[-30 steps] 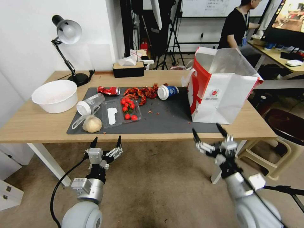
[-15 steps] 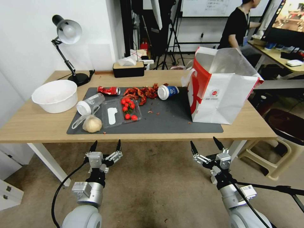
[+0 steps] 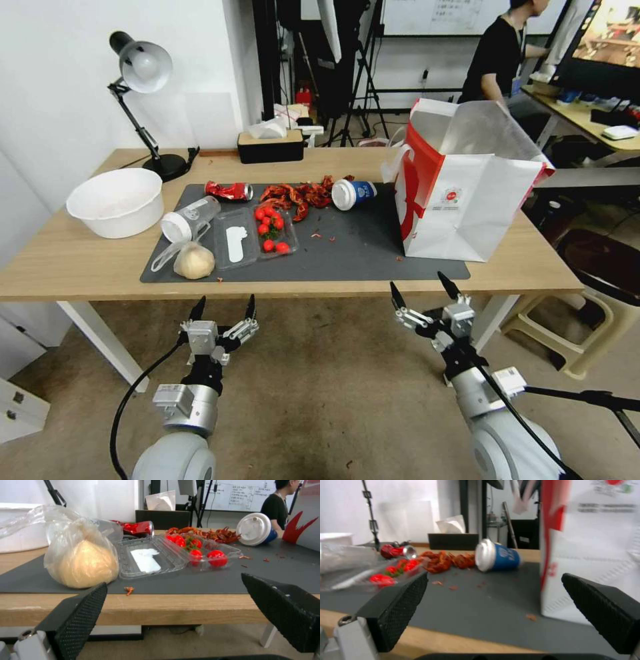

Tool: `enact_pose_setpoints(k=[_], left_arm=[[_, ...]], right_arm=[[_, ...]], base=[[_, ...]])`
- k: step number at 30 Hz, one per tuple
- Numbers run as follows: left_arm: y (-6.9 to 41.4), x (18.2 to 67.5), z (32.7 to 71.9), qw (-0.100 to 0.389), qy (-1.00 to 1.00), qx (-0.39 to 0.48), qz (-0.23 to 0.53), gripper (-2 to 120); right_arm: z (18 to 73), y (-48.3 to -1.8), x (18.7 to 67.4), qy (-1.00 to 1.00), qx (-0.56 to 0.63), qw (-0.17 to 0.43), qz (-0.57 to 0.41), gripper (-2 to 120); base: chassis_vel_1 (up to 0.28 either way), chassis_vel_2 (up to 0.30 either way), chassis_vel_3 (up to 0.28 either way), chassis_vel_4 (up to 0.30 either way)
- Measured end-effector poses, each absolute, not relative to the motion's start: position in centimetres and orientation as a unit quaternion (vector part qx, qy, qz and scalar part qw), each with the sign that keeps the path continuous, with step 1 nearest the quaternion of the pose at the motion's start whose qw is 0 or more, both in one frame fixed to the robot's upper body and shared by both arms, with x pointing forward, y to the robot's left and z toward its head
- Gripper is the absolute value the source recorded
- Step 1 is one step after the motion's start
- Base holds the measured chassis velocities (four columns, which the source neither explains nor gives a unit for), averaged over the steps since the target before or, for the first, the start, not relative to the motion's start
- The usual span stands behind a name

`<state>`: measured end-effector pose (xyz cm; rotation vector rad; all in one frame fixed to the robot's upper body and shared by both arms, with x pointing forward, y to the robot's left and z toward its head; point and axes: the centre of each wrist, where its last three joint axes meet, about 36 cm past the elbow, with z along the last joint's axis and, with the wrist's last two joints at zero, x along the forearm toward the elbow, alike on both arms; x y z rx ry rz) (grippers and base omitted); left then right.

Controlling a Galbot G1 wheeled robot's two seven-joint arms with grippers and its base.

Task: Pick up the trash from the table and place it into the takeout bag.

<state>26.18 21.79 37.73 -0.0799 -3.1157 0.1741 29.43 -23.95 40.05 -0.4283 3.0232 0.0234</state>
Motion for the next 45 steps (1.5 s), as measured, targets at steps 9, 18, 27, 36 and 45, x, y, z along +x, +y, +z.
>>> enact_pose_setpoints(k=[9, 18, 27, 36, 45], left_arm=[[21.5, 26.1, 38.1, 0.006, -0.998, -0.024, 0.055, 100], [21.5, 25.9, 38.1, 0.007, -0.998, -0.019, 0.052, 100], [21.6, 25.9, 38.1, 0.007, -0.998, -0.017, 0.052, 100], [21.8, 25.9, 38.1, 0.007, -0.999, -0.014, 0.048, 100], [21.8, 25.9, 38.1, 0.007, -0.999, -0.015, 0.049, 100]], right_arm=[[42.5, -19.3, 35.1, 0.984, -0.176, 0.030, 0.017, 100], [46.7, -15.2, 39.5, 0.990, -0.130, -0.038, 0.048, 100], [47.0, -14.0, 40.8, 0.992, -0.101, -0.055, 0.057, 100], [46.8, -13.3, 42.6, 0.993, -0.087, -0.060, 0.051, 100], [47.8, -11.3, 45.6, 0.992, -0.060, -0.096, 0.054, 100]], base=[[0.000, 0.000, 0.000, 0.000], [0.000, 0.000, 0.000, 0.000], [0.000, 0.000, 0.000, 0.000], [0.000, 0.000, 0.000, 0.000], [0.000, 0.000, 0.000, 0.000]])
